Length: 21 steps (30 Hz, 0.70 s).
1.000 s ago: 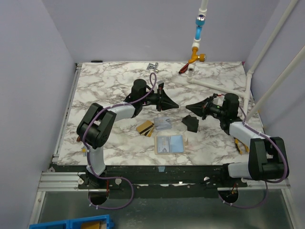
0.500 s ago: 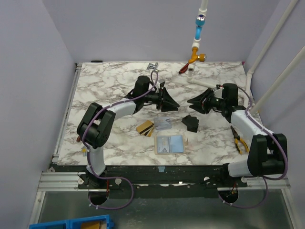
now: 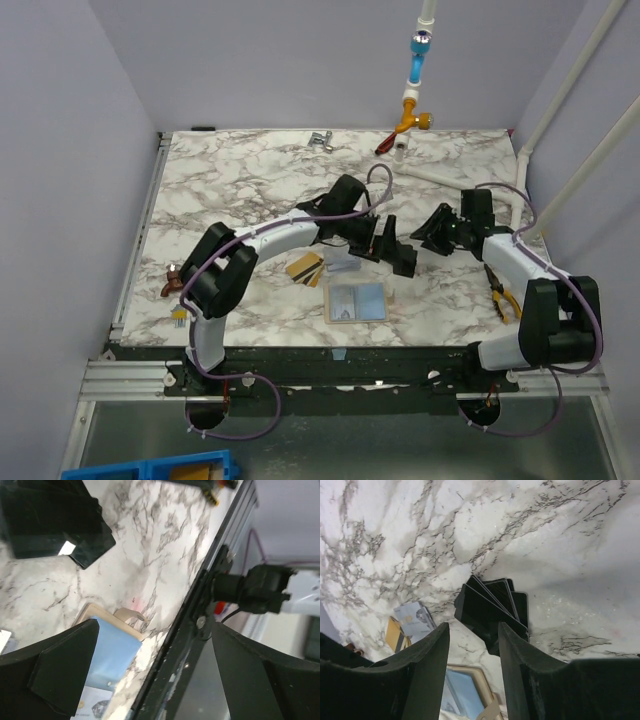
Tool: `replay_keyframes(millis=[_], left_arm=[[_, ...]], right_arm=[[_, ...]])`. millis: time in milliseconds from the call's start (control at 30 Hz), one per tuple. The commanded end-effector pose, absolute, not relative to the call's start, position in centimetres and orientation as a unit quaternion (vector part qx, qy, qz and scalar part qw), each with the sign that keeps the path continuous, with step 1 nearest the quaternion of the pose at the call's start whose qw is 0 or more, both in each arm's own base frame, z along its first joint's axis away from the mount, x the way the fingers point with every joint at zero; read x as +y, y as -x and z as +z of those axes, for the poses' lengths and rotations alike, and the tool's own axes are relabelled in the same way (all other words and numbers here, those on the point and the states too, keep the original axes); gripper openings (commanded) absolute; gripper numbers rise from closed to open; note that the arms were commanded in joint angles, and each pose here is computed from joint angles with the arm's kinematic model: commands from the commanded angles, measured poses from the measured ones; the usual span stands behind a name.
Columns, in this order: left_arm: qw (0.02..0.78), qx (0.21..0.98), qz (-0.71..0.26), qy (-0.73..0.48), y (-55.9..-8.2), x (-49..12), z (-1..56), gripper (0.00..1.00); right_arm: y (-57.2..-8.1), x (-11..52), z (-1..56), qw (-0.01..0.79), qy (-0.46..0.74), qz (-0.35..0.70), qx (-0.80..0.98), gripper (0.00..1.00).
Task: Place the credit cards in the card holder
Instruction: Pick up the credit card from the center of the board.
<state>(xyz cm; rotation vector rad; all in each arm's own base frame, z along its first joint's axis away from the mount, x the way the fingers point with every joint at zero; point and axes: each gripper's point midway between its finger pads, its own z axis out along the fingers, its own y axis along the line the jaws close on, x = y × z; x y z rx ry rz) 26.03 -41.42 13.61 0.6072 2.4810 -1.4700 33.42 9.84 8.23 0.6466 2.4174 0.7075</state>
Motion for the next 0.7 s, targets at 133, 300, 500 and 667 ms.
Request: replay_keyframes(millis=[133, 300, 500, 667], left_arm=[[0.121, 0.853, -0.423, -0.280, -26.6, -41.5, 8.9, 0.98], [0.118, 0.854, -0.431, -0.266, -27.0, -42.0, 7.6, 0.93], [0.128, 0.853, -0.441, -0.248, -28.0, -42.4, 7.5, 0.76], [0.135, 0.868, -0.420, -0.230, -29.4, -42.3, 6.8, 0.75]], right_arm=[[-33.8, 8.9, 6.1, 0.286, -0.242, 0.245, 0.894, 0.39], [-33.4, 9.6, 5.6, 0.281, -0.250, 0.268, 0.887, 0.28], [-32.4, 9.6, 4.3, 0.268, -0.255, 0.264, 0.891, 0.20], [-31.4, 9.1, 3.5, 0.263, -0.259, 0.249, 0.895, 0.17]])
